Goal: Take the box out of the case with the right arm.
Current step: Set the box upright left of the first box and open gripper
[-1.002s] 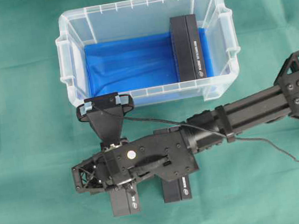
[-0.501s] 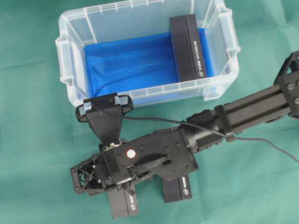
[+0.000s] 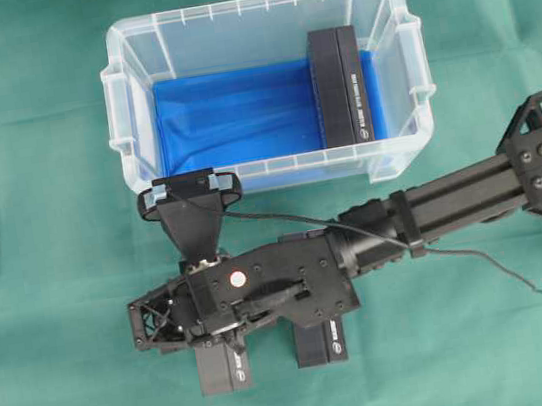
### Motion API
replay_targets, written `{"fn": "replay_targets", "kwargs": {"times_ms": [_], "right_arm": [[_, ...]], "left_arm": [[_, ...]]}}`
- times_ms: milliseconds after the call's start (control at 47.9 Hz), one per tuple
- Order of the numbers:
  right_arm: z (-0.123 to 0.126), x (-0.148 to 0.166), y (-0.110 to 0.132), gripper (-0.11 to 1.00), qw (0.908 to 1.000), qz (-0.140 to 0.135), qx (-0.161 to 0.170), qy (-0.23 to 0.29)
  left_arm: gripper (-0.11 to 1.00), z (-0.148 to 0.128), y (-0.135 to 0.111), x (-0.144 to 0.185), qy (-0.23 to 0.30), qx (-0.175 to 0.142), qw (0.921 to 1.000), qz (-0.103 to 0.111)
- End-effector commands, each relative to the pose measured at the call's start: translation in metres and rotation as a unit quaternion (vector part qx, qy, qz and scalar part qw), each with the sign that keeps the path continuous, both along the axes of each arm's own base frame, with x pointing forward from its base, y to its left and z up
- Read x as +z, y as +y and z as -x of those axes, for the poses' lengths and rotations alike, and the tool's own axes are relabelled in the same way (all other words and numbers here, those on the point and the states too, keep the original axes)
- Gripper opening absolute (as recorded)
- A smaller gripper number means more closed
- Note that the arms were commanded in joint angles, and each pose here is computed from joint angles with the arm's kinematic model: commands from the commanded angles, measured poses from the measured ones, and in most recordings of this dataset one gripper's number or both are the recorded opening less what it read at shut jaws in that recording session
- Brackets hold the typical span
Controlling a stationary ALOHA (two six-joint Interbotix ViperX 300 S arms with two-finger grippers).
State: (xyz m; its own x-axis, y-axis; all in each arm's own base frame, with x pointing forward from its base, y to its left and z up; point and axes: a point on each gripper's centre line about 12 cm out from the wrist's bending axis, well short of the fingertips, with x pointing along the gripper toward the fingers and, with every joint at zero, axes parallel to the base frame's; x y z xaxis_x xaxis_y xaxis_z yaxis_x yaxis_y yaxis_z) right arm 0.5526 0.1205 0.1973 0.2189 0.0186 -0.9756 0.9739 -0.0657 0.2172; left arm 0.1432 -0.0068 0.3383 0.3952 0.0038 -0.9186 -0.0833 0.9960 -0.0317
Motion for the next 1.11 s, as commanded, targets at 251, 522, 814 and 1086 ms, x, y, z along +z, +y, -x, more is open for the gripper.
{"fn": "replay_targets", "kwargs": {"times_ms": [251, 522, 814, 1086], "right_arm": [[0.002, 0.024, -0.001, 0.91, 0.9998, 0.0, 0.001, -0.022], [0.003, 0.035, -0.003, 0.9, 0.9995, -0.002, -0.001, -0.031], [0.015, 0.085, -0.016, 0.9, 0.9982, 0.023, -0.006, -0.054], [0.021, 0.117, -0.028, 0.9, 0.9971, 0.044, -0.002, -0.062]], "left_arm": [[0.02, -0.002, 0.001, 0.008, -0.012, 0.0, 0.9999, -0.001], [0.02, -0.002, 0.001, 0.008, -0.012, 0.0, 0.9999, -0.001], [0.02, -0.002, 0.001, 0.008, -0.012, 0.0, 0.9999, -0.001], [0.02, -0.002, 0.001, 0.008, -0.012, 0.001, 0.9999, -0.001]]}}
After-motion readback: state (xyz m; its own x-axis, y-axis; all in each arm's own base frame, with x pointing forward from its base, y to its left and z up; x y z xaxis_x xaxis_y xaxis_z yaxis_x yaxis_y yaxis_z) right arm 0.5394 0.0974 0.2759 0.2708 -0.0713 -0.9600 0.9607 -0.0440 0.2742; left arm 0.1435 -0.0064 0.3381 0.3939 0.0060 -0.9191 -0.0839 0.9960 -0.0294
